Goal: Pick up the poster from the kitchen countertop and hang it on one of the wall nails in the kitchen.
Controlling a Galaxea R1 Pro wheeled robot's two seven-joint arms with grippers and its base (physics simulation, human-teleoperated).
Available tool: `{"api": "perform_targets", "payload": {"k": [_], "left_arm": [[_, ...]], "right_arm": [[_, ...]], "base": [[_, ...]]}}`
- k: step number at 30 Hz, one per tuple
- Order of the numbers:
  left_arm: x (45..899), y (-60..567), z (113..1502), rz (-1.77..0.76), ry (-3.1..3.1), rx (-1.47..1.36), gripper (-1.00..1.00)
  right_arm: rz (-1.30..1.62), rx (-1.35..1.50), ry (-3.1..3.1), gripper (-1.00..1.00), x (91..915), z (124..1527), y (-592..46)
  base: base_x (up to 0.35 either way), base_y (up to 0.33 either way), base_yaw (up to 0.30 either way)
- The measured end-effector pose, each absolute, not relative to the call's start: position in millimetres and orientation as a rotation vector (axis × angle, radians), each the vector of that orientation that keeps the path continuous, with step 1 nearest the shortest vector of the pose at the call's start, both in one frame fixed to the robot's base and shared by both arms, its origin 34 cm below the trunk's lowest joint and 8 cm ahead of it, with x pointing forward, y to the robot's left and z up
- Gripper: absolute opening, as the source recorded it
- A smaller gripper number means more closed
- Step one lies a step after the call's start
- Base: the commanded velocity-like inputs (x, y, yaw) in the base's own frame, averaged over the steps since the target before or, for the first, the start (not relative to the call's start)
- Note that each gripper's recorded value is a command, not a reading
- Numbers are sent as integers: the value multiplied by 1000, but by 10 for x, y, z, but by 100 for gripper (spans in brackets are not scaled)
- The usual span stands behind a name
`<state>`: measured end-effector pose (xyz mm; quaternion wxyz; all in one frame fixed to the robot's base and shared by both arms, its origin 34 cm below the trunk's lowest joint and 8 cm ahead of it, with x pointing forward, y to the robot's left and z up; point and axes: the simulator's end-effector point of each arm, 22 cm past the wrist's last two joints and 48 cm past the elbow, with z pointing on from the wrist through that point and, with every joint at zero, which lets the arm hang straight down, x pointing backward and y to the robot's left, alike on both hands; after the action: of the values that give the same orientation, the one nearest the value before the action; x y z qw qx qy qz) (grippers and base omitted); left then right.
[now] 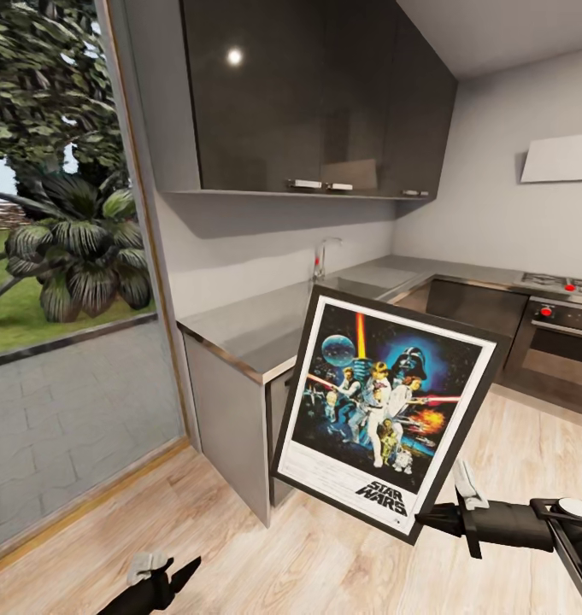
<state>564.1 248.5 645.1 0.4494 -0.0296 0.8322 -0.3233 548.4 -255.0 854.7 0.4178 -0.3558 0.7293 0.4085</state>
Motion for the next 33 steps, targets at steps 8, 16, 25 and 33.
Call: {"api": "perform_targets", "payload": {"k": [8, 16, 25, 33], "left_arm": [[5623, 2498, 6528, -798, 2070, -82, 100], [5601, 2515, 6600, -796, 2084, -91, 100], [5571, 2521, 6676, -796, 2098, -100, 100], [5541, 2533, 6743, -795, 2111, -106, 100]], "right_arm": [[1032, -888, 1841, -100, 5491, 8626, -2552], [1039, -883, 1852, -100, 5495, 8702, -2557], [1034, -858, 1857, -100, 5529, 8813, -2609], [1023, -825, 1860, -100, 5568, 8921, -2688]], "base": [[0, 0, 0], [0, 0, 0], [0, 0, 0], [0, 0, 0]]}}
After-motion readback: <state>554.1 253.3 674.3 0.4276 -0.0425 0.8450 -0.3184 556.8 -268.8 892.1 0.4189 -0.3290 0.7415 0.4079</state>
